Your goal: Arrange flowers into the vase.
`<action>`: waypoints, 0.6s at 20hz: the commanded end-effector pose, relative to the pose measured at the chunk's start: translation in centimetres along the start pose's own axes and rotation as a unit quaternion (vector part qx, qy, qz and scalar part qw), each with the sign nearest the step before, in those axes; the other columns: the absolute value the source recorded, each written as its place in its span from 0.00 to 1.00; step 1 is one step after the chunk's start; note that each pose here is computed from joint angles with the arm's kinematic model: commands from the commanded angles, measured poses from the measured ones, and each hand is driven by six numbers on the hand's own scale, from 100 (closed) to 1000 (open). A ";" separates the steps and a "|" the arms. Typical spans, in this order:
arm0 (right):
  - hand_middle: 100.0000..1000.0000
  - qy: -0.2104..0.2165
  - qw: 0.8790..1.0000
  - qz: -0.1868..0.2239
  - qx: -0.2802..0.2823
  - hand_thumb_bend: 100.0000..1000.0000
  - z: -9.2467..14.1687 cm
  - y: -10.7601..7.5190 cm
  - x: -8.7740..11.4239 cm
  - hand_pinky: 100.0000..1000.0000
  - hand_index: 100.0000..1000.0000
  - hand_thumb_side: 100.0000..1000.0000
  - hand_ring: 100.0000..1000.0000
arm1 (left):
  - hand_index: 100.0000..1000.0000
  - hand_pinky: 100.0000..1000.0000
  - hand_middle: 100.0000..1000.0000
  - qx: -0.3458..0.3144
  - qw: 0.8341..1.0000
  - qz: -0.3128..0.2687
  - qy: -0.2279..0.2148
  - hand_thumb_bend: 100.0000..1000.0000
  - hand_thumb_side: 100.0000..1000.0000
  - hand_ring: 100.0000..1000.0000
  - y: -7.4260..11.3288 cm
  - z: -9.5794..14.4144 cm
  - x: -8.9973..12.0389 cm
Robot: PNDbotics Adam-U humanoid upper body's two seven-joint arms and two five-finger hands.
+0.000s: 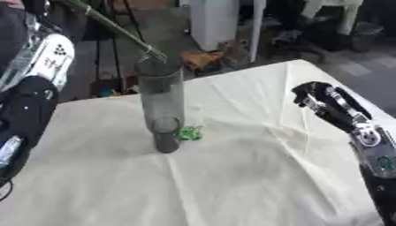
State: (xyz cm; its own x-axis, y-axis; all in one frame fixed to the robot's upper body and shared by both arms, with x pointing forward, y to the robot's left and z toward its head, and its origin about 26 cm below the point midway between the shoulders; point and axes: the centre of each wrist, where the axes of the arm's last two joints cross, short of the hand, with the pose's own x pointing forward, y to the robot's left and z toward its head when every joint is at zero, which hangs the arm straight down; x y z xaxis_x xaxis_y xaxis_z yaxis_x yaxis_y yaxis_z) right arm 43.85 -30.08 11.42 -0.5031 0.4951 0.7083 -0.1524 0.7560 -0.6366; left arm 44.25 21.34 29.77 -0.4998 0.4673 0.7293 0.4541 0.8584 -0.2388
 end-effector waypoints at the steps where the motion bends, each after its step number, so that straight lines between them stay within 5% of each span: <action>1: 0.48 -0.012 1.000 0.015 -0.007 0.28 -0.4 -1.4 0.7 0.59 0.70 0.75 0.60 | 0.00 0.00 0.00 -0.012 1.000 -0.016 -0.007 0.71 0.82 0.00 -0.1 -0.5 1.1; 12: 0.48 -0.012 1.000 0.016 -0.007 0.28 -0.3 -1.5 0.7 0.59 0.70 0.75 0.60 | 0.00 0.00 0.00 -0.020 0.999 -0.032 0.007 0.71 0.82 0.00 0.0 -0.5 0.7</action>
State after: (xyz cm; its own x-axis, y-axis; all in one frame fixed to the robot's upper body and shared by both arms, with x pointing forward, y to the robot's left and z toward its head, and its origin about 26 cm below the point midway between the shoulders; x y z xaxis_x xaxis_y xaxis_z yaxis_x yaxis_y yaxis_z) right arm 43.84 -30.09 11.41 -0.5027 0.4954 0.7085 -0.1528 0.7557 -0.6368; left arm 44.46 21.13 29.27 -0.4890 0.4267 0.7608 0.4540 0.8692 -0.1958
